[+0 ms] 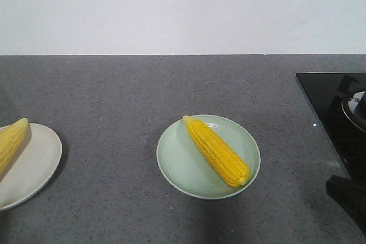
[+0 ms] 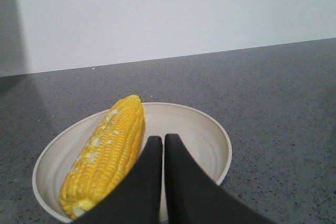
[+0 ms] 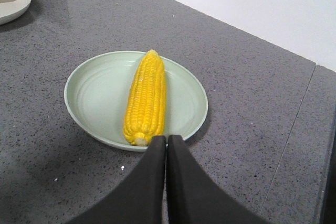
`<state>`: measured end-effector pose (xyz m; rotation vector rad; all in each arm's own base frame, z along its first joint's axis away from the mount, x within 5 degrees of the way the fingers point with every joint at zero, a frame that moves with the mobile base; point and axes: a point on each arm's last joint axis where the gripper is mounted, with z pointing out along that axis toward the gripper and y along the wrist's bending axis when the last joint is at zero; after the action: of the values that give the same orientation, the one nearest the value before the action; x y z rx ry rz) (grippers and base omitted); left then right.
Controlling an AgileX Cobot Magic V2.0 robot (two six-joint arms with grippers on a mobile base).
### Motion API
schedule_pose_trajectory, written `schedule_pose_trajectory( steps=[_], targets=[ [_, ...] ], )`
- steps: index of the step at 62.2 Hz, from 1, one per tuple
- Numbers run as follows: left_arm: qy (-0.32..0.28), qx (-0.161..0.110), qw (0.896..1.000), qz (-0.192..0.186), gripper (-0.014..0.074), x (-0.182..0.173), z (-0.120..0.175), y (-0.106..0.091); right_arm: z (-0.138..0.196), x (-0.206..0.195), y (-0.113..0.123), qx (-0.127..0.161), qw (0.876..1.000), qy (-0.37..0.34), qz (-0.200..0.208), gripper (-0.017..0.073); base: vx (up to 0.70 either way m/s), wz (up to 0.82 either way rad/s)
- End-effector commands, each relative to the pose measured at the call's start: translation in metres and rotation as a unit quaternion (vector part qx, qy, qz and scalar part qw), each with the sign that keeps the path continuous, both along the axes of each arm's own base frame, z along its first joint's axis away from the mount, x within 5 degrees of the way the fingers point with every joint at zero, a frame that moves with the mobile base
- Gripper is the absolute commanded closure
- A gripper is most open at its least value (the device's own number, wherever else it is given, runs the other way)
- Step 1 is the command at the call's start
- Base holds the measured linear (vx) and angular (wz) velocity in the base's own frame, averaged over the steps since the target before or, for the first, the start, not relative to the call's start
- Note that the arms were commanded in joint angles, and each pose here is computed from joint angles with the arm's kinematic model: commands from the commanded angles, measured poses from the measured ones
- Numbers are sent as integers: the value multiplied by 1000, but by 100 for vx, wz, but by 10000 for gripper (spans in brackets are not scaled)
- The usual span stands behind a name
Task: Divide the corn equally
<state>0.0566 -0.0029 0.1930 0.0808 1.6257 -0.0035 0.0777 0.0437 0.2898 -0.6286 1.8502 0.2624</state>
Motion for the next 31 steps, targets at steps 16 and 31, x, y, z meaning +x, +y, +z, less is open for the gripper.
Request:
schedule_pose_trajectory(
  steps=[16,31],
  targets=[
    [-45,-12,999,1,601,-1,7,0,-1,3,-8,-10,996,-73,-42,564,0,0],
    [-45,-12,999,1,601,-1,7,0,-52,-15,-26,95,979,-93,-152,564,0,0]
  ],
)
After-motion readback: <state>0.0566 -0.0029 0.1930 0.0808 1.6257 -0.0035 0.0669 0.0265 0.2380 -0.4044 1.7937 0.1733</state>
